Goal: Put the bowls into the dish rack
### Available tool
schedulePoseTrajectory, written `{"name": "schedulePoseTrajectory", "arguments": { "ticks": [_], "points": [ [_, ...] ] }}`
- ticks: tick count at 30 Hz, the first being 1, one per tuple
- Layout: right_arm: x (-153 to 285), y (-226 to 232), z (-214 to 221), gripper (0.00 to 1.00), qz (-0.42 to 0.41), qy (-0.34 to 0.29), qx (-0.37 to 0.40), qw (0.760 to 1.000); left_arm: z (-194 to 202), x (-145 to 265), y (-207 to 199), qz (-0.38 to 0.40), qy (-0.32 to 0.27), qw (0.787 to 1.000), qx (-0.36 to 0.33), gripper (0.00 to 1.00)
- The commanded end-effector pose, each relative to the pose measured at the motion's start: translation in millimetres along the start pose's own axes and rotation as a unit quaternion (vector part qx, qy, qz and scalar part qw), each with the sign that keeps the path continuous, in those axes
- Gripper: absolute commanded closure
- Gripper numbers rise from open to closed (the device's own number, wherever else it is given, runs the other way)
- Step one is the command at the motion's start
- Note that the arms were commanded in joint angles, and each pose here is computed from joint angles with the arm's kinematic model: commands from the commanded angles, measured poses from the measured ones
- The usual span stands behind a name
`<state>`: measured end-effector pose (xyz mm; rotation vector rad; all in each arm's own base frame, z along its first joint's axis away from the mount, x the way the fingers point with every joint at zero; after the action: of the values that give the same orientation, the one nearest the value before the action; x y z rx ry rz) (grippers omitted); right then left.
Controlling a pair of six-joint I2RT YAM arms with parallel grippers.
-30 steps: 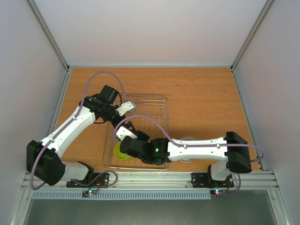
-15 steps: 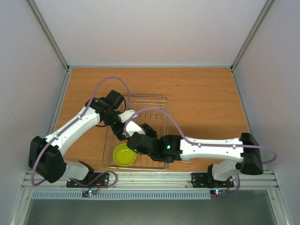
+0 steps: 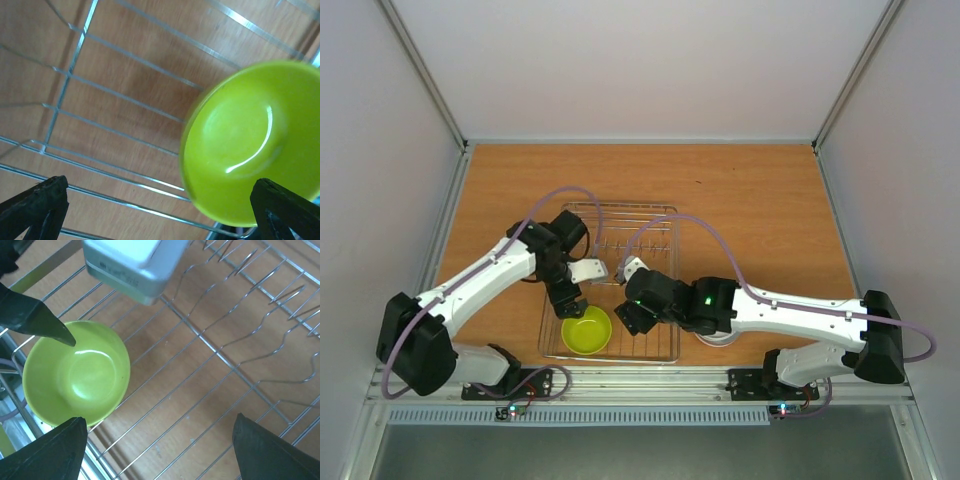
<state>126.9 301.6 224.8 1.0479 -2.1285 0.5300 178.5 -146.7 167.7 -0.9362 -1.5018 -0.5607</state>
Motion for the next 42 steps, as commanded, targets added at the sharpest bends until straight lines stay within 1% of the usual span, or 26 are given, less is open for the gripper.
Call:
{"name": "schedulePoseTrajectory", "arguments": {
  "ticks": [1, 4, 8, 11, 17, 20, 26, 30, 31, 32, 34, 35, 36, 37, 38, 41, 42],
  "points": [
    [2, 8, 1, 0.2, -0.037, -0.005, -0.027, 0.999, 13, -25, 9, -0.04, 0.046, 0.998, -0.014, 0.01],
    [-1, 8, 3, 0.2, -0.033, -0.002, -0.028, 0.999, 14, -39, 3, -0.014, 0.056, 0.998, -0.01, 0.01],
    [-4, 11, 5, 0.22, -0.046, -0.003, -0.029, 0.999, 9, -51, 7, -0.035, 0.056, 0.998, -0.012, 0.01],
    [-4, 12, 6, 0.23, -0.05, -0.006, -0.03, 0.998, 2, -53, 9, -0.044, 0.044, 0.998, -0.007, 0.01],
    [-6, 7, 11, 0.24, -0.033, -0.005, -0.03, 0.999, -14, -26, 3, -0.06, -0.051, 0.997, -0.008, 0.01],
    [-6, 5, 10, 0.24, -0.026, -0.009, -0.03, 0.999, -15, -17, 2, -0.066, -0.076, 0.995, -0.001, 0.01],
    [-5, 4, 9, 0.26, -0.019, -0.014, -0.03, 0.999, -8, -35, -5, -0.02, -0.034, 0.999, 0.006, 0.01],
    [-5, 2, 13, 0.26, -0.016, -0.011, -0.033, 0.999, -8, -45, -4, -0.01, -0.028, 0.999, 0.018, 0.02],
    [-5, 2, 15, 0.27, -0.015, -0.01, -0.034, 0.999, -8, -46, -6, -0.003, -0.026, 1.0, 0.018, 0.08],
    [-5, 1, 15, 0.27, -0.013, -0.009, -0.035, 0.999, -8, -46, -6, 0.0, -0.024, 1.0, 0.019, 0.19],
    [-6, 1, 17, 0.27, -0.012, -0.009, -0.036, 0.999, -9, -46, -6, -0.001, -0.022, 0.999, 0.024, 0.45],
    [-6, 0, 17, 0.27, -0.012, -0.009, -0.037, 0.999, -9, -46, -5, -0.004, -0.021, 0.999, 0.028, 0.61],
    [-6, 0, 17, 0.27, -0.012, -0.009, -0.037, 0.999, -9, -47, -4, -0.006, -0.017, 0.999, 0.031, 0.72],
    [-6, 1, 18, 0.27, -0.012, -0.009, -0.037, 0.999, -9, -47, -3, -0.008, -0.014, 0.999, 0.036, 0.8],
    [-6, 1, 18, 0.27, -0.013, -0.01, -0.037, 0.999, -8, -49, -3, -0.005, -0.01, 0.999, 0.037, 0.81],
    [-6, 0, 18, 0.27, -0.012, -0.009, -0.036, 0.999, -3, -55, -5, 0.007, 0.007, 0.999, 0.039, 0.66],
    [-6, 0, 18, 0.27, -0.011, -0.01, -0.036, 0.999, -1, -57, -6, 0.011, 0.014, 0.999, 0.039, 0.65]
  ]
}}
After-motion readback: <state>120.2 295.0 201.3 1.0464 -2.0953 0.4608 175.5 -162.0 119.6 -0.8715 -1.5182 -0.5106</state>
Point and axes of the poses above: each gripper's point midway between its finger pads, its own x axis back along the fingers, its own y axis along the line the jaws close on, z = x × y, the point moved 5 cm from there along x, back along the fingers, and after that the axes turned 11 degrees about x, right-handed, at the moved point
